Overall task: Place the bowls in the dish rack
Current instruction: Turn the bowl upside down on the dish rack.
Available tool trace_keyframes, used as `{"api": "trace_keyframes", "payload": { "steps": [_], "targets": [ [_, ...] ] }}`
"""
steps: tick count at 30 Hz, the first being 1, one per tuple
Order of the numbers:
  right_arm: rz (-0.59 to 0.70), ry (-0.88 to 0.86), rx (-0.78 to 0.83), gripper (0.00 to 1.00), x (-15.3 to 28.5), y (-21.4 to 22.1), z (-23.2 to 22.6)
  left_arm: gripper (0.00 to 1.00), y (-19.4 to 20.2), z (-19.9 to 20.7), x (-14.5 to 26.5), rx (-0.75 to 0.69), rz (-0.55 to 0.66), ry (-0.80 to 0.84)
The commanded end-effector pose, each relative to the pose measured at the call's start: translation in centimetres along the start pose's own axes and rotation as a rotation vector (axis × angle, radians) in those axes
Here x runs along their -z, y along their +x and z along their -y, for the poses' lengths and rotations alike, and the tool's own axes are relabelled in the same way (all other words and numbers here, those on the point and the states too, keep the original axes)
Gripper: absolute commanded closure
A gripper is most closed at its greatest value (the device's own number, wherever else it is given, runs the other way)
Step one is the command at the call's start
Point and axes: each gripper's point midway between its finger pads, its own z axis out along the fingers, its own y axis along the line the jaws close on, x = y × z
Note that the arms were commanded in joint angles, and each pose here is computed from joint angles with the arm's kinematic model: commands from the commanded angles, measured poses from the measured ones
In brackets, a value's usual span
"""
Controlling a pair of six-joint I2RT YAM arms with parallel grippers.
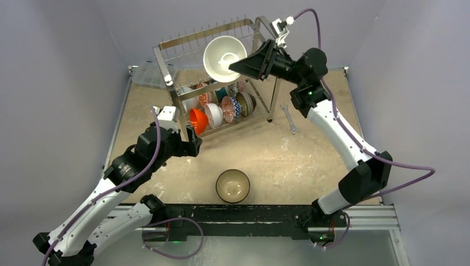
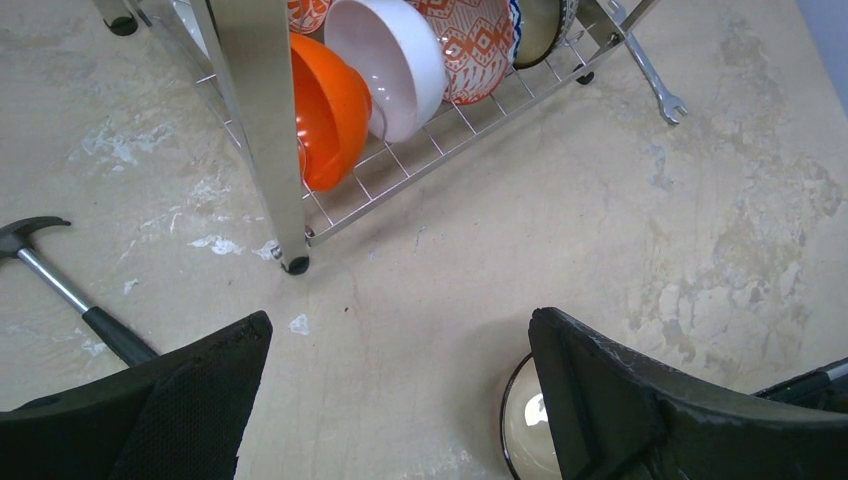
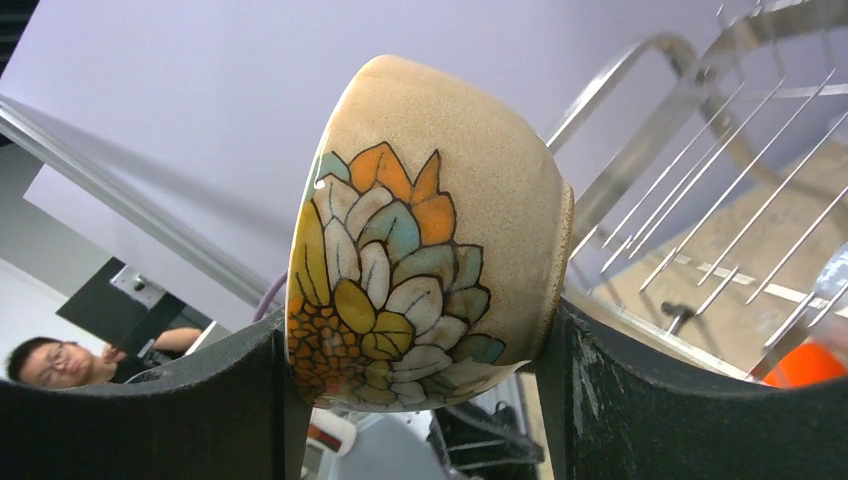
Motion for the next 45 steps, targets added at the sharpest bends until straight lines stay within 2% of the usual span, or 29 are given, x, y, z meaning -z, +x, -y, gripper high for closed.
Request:
{"api": "trace_keyframes", "payload": {
  "steps": [1, 15, 24, 33, 38, 45],
  "targets": [
    [0.064, -0.069, 0.164, 1.00, -0.1, -4.8, -2.7, 0.01, -0.5, -0.6, 0.1, -0.031, 0.016, -0.027],
    [0.138, 0.284, 0.444, 1.00, -0.8, -13.6, 5.4, 0.01, -0.1, -0.6, -0.3, -0.036, 0.040, -0.012],
    [0.244, 0.586, 0.629, 1.00, 1.5, -17.9, 9.5, 0.01, 1.7, -1.1, -1.2, -0.014, 0.026, -0.021],
    [0.208, 0.827, 0.861, 1.00, 2.3, -18.6, 12.2, 0.01, 2.6, -0.8, -1.5, -0.008, 0.021, 0.012],
    [0.150, 0.971, 1.041, 1.00, 1.3, -17.5, 12.4, 0.01, 3.2, -0.6, -2.0, -0.016, -0.006, 0.016],
    [0.115, 1.094, 1.177, 1.00, 2.0, -17.8, 12.0, 0.01, 3.3, -0.5, -2.1, -0.024, -0.006, 0.021]
  ]
}}
